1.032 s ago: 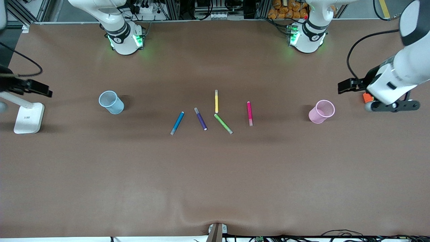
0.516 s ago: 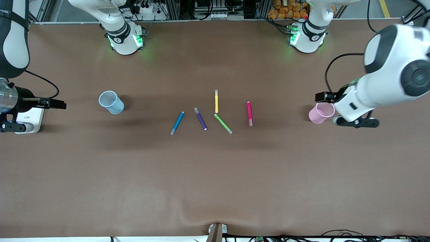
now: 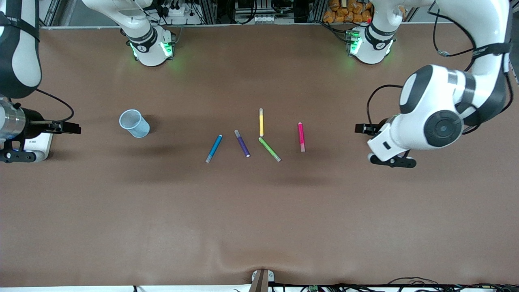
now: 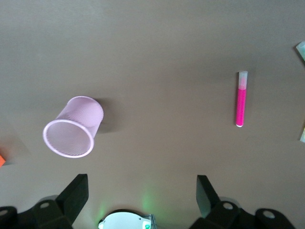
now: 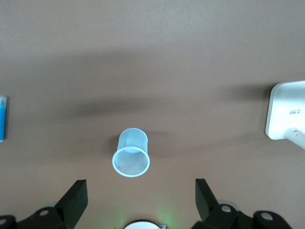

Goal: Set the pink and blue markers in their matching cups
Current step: 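Move the left gripper toward the pink marker while the right gripper approaches the blue marker, then lower and close the left gripper on the pink marker while the right grasps blue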

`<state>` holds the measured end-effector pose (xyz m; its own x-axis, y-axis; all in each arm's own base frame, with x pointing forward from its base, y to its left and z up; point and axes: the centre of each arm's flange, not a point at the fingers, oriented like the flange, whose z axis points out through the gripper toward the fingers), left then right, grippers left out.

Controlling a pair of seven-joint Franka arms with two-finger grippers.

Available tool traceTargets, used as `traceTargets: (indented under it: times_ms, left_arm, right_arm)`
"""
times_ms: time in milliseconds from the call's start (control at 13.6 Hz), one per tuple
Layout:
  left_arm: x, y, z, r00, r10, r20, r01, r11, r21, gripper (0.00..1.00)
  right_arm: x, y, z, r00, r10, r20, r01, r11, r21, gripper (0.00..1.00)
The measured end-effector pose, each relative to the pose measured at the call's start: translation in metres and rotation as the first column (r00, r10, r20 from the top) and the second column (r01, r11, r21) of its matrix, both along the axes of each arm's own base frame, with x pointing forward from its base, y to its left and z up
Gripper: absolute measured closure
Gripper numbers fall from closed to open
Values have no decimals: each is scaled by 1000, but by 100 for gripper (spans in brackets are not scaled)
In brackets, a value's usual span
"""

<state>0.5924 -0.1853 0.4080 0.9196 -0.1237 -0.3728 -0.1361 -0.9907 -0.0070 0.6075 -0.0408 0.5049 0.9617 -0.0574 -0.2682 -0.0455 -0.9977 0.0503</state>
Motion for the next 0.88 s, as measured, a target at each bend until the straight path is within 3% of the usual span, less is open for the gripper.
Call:
traceTargets:
  times_ms: [369,590,885]
  left_arm:
    - [-7,-53,-54,999,0,-46,1,1000,29,0]
    - [-12,-77,-84,995,15,-102,-15,1000,2,0]
    - [-9,-92,-110,992,17,-125,-20,999,-26,4]
  right_arm:
    - [15,31,-37,996,-91,-27,92,995,48,0]
    - [21,59,-56,984,-168,-50,171,984,44,0]
    - [22,99,-65,960,-267,-78,273,960,68,0]
